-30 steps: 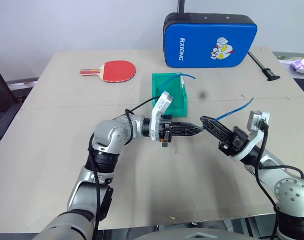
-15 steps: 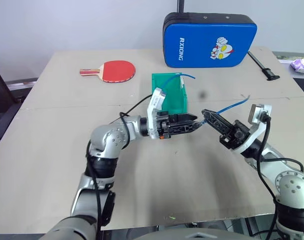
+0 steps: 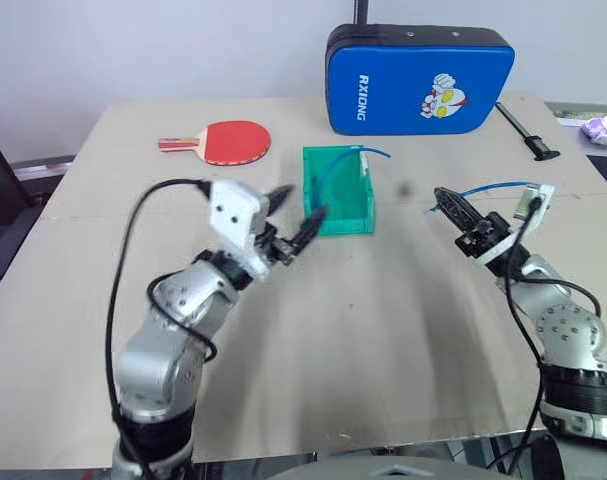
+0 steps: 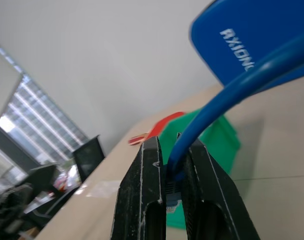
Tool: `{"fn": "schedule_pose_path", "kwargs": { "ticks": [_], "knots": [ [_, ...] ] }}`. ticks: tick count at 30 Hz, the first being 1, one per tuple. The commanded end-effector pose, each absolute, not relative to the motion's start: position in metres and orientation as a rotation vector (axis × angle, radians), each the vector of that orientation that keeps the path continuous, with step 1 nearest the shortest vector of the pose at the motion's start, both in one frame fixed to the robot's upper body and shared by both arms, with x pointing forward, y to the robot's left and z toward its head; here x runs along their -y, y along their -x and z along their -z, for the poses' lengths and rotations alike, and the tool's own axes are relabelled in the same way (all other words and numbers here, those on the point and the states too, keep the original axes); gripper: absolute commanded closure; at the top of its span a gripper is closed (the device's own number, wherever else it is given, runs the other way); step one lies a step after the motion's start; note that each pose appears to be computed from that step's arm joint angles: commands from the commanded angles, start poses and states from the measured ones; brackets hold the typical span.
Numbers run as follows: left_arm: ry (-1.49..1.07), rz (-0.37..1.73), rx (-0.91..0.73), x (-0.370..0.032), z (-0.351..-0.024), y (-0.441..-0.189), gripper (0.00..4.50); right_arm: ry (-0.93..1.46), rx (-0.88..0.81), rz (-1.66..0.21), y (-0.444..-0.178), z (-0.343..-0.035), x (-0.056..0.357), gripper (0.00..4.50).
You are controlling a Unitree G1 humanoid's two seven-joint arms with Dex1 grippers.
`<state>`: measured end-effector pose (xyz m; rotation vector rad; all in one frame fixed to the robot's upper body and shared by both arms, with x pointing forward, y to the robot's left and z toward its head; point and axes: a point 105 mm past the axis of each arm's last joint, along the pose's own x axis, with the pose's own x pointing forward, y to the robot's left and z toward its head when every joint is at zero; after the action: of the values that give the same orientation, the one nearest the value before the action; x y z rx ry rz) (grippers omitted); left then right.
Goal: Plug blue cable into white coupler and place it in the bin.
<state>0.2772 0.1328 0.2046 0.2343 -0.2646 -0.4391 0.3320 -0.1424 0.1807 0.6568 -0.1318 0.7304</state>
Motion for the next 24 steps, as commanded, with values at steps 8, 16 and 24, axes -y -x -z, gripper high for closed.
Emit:
{"fn": "schedule_pose_path", "kwargs": {
  "ticks": [8, 16, 24],
  "knots": [
    [-0.244, -0.173, 0.052, -0.21, -0.114, -0.215, 1.27, -0.466, 0.261, -0.908, -0.32, -0.212, 0.095, 4.5],
    [-0.155, -0.105, -0.015, -0.21, -0.081, -0.234, 1.27, -0.369, 0.253, -1.155, -0.277, -0.219, 0.056, 4.5],
    [-0.134, 0.026, -0.043, -0.206, -0.067, -0.259, 1.27, -0.271, 0.245, -1.253, -0.259, -0.217, 0.042, 4.5]
  ]
}}
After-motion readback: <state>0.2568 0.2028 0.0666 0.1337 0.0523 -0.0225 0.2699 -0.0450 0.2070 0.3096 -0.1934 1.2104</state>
